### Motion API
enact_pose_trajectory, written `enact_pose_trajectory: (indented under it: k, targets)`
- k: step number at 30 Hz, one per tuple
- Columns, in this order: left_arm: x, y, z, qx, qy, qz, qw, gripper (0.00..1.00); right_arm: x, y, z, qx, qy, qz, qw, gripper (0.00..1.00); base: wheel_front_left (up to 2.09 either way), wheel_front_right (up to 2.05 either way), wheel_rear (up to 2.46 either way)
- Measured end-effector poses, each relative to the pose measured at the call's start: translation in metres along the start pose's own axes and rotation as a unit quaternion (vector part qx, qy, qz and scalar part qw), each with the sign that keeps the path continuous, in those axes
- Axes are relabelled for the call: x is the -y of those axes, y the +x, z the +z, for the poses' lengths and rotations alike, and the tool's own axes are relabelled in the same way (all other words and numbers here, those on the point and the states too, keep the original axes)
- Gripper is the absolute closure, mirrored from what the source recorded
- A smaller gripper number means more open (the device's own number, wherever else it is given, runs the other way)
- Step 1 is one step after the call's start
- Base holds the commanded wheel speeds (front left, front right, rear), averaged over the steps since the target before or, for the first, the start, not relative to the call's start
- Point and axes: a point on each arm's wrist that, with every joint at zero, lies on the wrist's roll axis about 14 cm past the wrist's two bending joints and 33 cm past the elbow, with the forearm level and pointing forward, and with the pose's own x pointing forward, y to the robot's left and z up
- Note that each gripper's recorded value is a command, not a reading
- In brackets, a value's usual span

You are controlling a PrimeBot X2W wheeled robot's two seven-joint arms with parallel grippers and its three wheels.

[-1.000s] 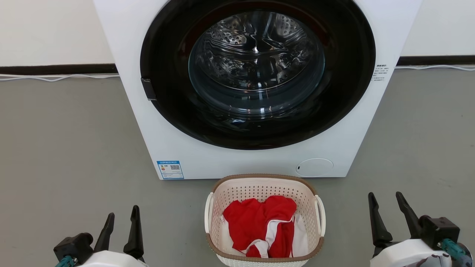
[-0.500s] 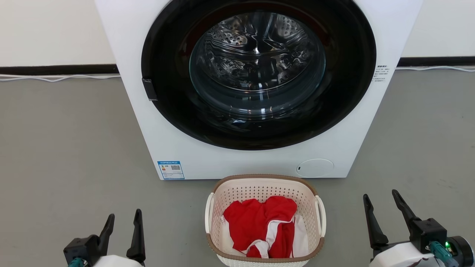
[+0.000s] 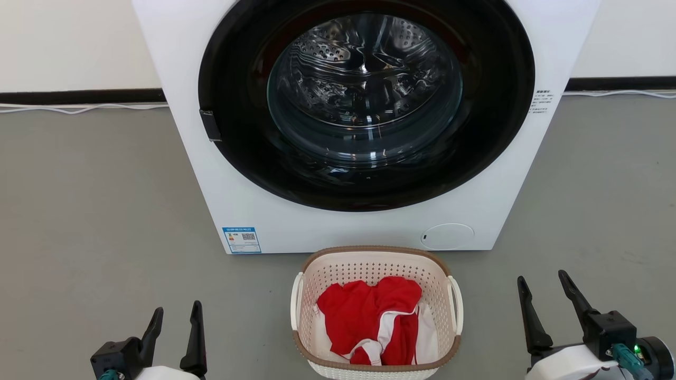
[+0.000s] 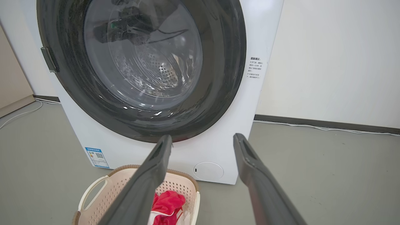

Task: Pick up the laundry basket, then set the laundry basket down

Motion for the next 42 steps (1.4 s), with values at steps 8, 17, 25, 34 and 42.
enact_pose_trajectory:
  k: [8, 17, 25, 34, 42]
  targets:
    - [-0.002, 0.002, -0.008, -0.013, 0.001, 0.003, 1.0, 0.0, -0.003, 0.003, -0.009, -0.013, 0.004, 0.002, 1.0, 0.0, 0.0, 0.0, 0.0]
    - [0.005, 0.029, -0.021, -0.034, -0.005, -0.007, 0.999, 0.0, -0.001, 0.022, -0.034, -0.052, 0.014, -0.005, 0.999, 0.0, 0.0, 0.0, 0.0]
    - [0.018, 0.064, -0.056, -0.086, -0.007, -0.023, 0.996, 0.0, -0.011, 0.064, -0.065, -0.095, 0.001, 0.011, 0.995, 0.0, 0.0, 0.0, 0.0]
    - [0.035, 0.109, -0.104, -0.152, 0.001, -0.051, 0.987, 0.0, -0.032, 0.113, -0.12, -0.168, -0.015, 0.045, 0.985, 0.0, 0.0, 0.0, 0.0]
    - [0.048, 0.138, -0.144, -0.199, -0.005, -0.072, 0.977, 0.0, -0.043, 0.131, -0.175, -0.237, -0.019, 0.062, 0.969, 0.0, 0.0, 0.0, 0.0]
